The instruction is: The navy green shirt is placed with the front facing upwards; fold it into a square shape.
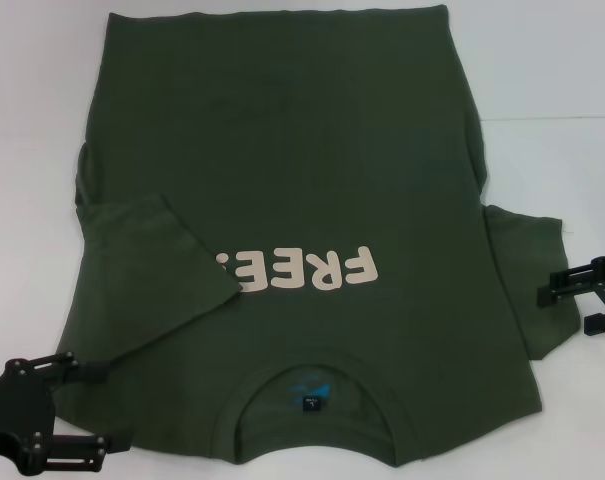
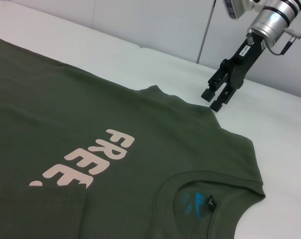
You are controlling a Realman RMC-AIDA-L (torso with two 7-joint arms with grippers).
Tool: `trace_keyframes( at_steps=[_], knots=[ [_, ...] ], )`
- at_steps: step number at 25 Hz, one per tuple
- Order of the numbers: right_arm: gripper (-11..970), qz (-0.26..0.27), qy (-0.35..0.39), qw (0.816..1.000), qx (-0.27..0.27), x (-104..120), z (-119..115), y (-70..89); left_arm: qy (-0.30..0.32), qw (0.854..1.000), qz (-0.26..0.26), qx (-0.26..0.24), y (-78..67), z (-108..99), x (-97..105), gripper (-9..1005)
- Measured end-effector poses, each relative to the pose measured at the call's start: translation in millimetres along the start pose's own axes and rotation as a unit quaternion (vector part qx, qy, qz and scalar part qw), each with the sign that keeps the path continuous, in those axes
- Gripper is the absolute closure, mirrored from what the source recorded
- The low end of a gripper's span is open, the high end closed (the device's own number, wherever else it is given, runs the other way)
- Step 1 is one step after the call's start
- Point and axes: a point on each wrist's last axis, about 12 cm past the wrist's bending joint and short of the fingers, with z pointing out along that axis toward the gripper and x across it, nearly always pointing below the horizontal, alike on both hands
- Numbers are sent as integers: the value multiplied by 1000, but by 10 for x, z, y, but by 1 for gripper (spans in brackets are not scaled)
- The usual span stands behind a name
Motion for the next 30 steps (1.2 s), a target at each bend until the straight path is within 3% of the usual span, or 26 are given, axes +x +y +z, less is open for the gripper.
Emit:
trace_keyframes(
  at_steps=[30],
  knots=[
    [100, 0, -3, 999, -33, 18, 60, 43, 4, 1000, -1, -2, 0, 26, 9, 89]
  ],
)
